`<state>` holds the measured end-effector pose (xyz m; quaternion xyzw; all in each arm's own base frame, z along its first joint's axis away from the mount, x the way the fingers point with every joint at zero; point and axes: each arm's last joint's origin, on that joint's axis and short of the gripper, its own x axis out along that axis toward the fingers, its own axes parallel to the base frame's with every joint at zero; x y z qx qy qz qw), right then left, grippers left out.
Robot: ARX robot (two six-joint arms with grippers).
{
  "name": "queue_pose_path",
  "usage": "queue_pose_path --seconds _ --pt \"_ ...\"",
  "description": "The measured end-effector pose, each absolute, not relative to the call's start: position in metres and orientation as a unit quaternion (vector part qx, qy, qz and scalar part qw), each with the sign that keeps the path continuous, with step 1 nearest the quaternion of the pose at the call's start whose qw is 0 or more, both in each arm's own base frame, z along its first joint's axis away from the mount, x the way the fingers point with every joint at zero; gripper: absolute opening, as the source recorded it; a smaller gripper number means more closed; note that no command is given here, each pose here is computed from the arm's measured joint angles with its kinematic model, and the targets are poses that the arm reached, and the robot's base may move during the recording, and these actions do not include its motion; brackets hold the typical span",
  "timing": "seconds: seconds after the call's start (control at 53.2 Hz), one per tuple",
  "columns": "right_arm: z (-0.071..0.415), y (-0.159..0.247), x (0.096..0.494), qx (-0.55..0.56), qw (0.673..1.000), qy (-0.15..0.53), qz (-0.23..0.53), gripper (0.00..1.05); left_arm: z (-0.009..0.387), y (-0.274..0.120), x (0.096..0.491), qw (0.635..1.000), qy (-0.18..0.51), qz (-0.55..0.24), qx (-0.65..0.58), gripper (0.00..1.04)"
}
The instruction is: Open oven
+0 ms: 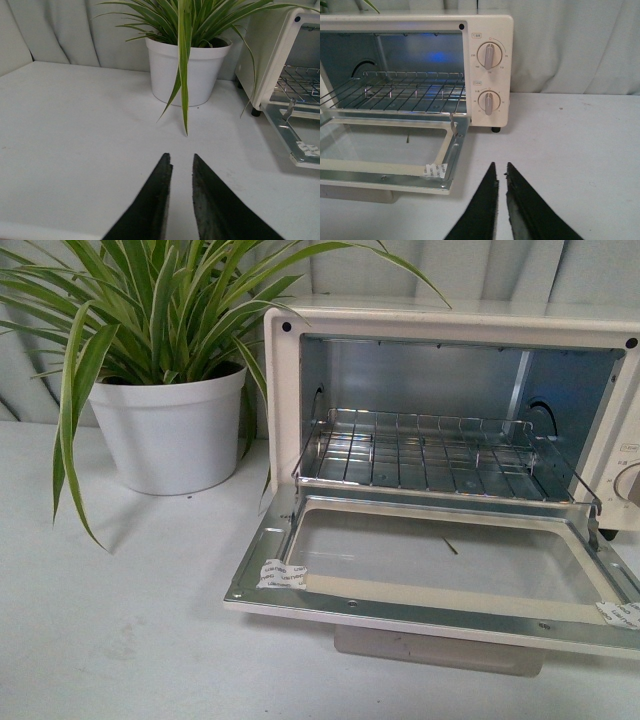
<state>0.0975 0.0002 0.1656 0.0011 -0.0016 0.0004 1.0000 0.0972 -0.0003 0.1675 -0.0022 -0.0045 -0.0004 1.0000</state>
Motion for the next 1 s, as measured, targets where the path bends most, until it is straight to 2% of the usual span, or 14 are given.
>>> queue_pose_path --seconds 0.357,0.47,0.508,0.564,0.996 --pt "0.1656 0.0002 0.0975 0.001 1.0 -0.002 0.0 0.69 0.1675 -0.0003 0.0972 1.0 -0.004 0.0 -0.002 0.76" --pt "0.1656 0.0002 0.0975 0.001 1.0 -0.001 0.0 0.9 0.1675 -0.0003 0.0972 1.0 -0.004 0.0 -0.002 1.0" --pt "0.1656 0.0002 0.0975 0.001 1.0 -0.002 0.0 0.97 0.1675 -0.0003 0.0972 1.0 -0.004 0.0 -0.002 0.99" --pt "0.1656 0.0002 0.0975 0.001 1.0 -0.002 0.0 0.95 0.1675 -0.0003 0.0972 1.0 -0.004 0.0 -0.002 0.98" --pt "0.1656 0.0002 0.0975 0.001 1.0 -0.001 0.0 0.95 0.1675 -0.0003 0.0972 1.0 -0.004 0.0 -0.002 0.98"
